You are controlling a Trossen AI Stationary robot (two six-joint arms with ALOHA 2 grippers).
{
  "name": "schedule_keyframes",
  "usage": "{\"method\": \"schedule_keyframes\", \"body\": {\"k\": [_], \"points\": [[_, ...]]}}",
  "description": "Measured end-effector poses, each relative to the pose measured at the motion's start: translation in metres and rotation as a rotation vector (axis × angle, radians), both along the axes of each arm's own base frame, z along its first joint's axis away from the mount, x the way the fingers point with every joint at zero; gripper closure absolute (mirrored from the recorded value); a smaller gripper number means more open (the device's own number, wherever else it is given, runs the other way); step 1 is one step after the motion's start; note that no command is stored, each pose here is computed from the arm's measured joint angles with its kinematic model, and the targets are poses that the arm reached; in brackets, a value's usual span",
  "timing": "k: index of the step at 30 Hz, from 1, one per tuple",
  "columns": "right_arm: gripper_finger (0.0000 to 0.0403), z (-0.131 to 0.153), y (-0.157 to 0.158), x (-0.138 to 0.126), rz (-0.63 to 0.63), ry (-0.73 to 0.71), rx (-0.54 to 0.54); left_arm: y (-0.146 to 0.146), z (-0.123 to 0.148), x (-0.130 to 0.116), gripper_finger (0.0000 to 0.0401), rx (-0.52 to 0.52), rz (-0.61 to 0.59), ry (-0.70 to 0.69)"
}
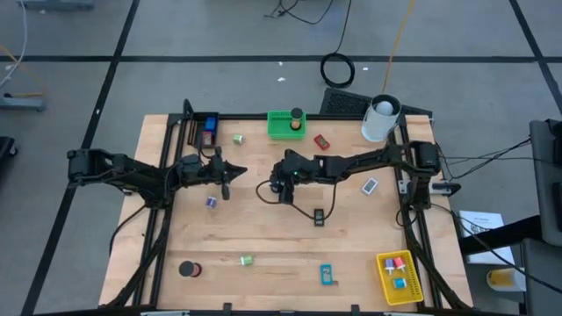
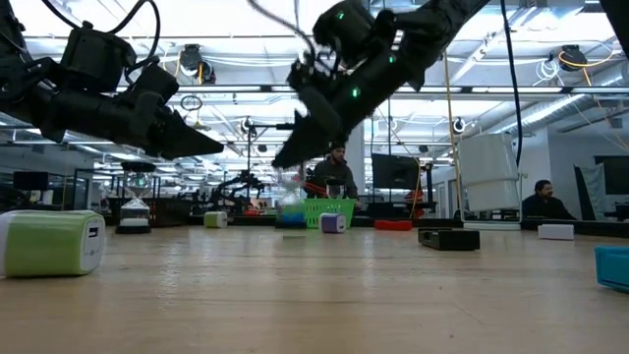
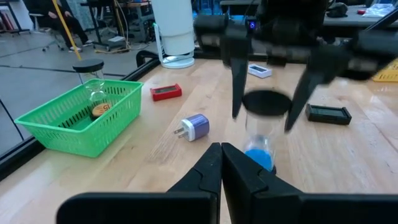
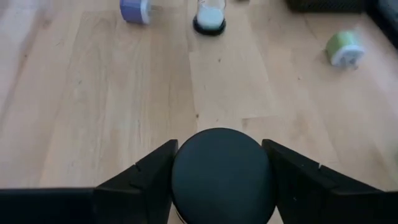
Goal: Pick & Place Office items
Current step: Put the blue hourglass into the green basket
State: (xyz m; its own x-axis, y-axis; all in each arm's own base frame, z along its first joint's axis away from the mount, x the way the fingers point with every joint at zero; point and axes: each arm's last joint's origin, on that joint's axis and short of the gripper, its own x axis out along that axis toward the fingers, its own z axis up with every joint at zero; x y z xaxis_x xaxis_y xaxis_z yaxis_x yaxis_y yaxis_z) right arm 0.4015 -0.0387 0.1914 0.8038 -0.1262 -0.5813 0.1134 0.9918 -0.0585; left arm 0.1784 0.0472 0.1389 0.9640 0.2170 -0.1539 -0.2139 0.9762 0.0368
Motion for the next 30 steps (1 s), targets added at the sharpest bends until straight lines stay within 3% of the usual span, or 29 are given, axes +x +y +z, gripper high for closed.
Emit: {"method": "schedule_keyframes", "body": {"k": [6, 14, 22, 30], "points": [[0.0196, 0.051, -0.027, -0.013, -0.107, -0.154, -0.053, 0.000, 0.000, 0.000, 0.0395, 0.000, 0.000, -0.001], [0.0196, 0.093, -0.107, -0.022, -0.303, -0.243, -0.140, 0.000, 0.003, 0.000, 0.0382, 0.003, 0.002, -0.028], [0.0196, 0.069, -0.174, -0.016, -0.301, -0.210, -0.092, 0.000, 0.002, 0.000, 0.0393, 0.006, 0.001, -0.022], [0.0196, 0.034, -0.204, -0.017, -0.324, -0.147, -0.089, 0.000, 0.002, 0.000, 0.0395, 0.010, 0.000, -0.021]]}}
